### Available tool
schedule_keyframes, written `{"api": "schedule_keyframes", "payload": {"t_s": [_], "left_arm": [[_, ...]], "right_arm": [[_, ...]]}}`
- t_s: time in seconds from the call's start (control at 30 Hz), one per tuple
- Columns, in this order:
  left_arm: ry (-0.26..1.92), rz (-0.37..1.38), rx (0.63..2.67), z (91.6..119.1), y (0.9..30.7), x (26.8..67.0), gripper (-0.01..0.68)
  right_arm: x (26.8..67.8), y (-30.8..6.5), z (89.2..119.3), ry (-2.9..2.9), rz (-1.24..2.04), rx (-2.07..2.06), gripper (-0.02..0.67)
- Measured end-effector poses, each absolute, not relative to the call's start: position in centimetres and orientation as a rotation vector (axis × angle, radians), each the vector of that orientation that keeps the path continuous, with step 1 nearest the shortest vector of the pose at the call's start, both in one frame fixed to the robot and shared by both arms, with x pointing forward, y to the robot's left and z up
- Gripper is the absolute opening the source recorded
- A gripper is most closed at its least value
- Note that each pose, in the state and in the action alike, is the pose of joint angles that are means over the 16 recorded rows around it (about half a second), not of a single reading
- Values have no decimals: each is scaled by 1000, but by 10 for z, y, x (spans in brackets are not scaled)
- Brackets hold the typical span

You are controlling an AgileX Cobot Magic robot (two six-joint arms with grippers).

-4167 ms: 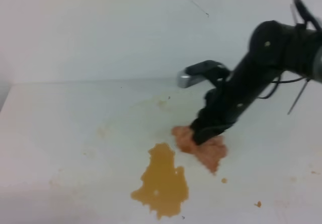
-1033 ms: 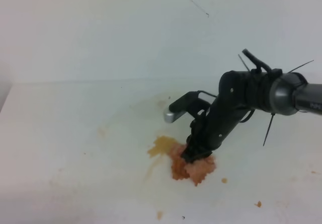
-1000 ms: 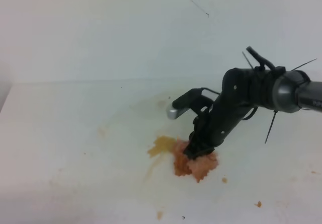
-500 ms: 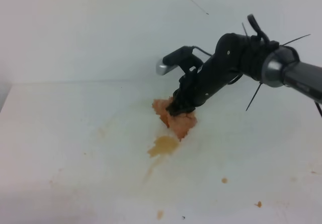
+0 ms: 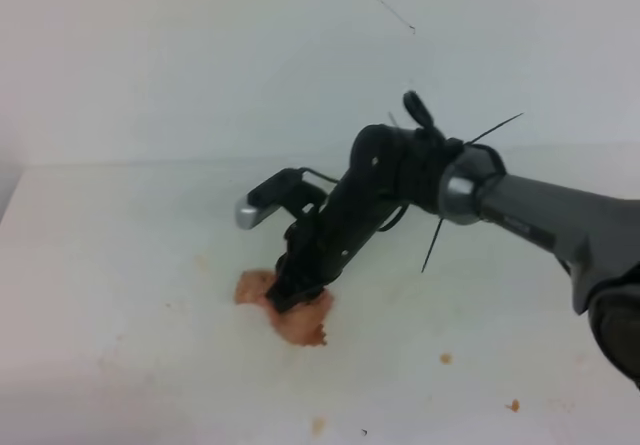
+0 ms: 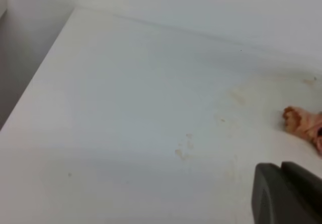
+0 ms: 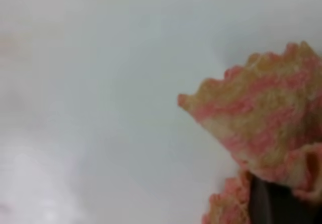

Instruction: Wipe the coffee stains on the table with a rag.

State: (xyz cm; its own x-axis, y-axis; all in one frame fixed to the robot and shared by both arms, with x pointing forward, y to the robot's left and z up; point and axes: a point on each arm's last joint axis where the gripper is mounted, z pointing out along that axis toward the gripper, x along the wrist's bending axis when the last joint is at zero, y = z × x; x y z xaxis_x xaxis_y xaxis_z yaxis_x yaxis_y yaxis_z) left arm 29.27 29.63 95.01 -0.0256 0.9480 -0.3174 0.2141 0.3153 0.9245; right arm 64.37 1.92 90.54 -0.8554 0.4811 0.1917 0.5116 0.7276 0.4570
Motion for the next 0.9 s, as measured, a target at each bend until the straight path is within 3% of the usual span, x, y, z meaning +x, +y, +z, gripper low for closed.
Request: {"api": "schedule_keyframes", "payload": {"t_s": [0.23,0.43,0.63,0.9], "left_arm": [[1494,847,1119,950,296,293,1],[1494,847,1119,950,296,293,1],[1494,847,1119,950,296,293,1],[1494,847,1119,950,296,293,1]], "right_arm": [[604,63,907,-2834,-775,-672,45],[589,71,927,-2850,-767,-618,45],[597,50,974,-2922,-803,-665,45],[608,-15,1042,-3016,-912,-878,45]]}}
